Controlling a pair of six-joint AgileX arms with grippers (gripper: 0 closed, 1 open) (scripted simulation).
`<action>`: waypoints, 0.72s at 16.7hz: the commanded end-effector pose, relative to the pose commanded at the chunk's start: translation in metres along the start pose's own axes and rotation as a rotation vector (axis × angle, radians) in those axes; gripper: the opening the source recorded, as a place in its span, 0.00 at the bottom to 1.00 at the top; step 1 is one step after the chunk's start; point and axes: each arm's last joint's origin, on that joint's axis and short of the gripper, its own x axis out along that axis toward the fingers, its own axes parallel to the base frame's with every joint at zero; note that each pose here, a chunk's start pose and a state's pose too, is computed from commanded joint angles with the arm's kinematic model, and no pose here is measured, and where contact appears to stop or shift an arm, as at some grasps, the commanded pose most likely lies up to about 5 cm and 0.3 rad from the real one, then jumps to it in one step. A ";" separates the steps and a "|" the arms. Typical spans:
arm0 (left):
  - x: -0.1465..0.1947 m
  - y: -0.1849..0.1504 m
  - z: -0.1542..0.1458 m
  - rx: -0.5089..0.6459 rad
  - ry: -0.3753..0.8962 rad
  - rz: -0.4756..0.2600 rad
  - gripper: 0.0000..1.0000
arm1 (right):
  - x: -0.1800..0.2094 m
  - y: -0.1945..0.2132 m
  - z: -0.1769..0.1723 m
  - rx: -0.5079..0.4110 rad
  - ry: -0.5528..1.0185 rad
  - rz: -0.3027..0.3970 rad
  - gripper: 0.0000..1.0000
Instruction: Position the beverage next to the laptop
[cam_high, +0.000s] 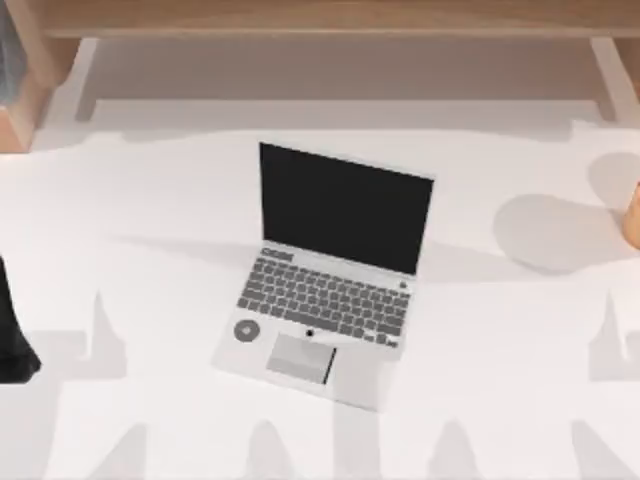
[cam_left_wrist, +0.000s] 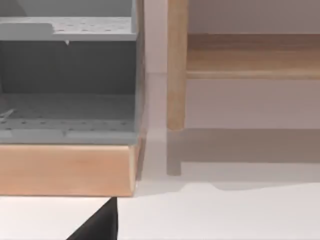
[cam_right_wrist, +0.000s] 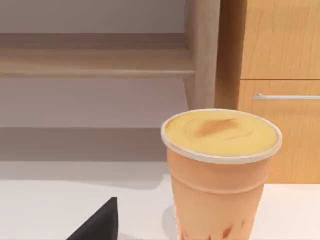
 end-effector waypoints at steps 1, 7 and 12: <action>0.000 0.000 0.000 0.000 0.000 0.000 1.00 | 0.000 0.000 0.000 0.000 0.000 0.000 1.00; 0.000 0.000 0.000 0.000 0.000 0.000 1.00 | 0.009 -0.001 0.008 -0.002 -0.011 -0.003 1.00; 0.000 0.000 0.000 0.000 0.000 0.000 1.00 | 0.039 -0.003 0.010 -0.007 0.035 -0.009 1.00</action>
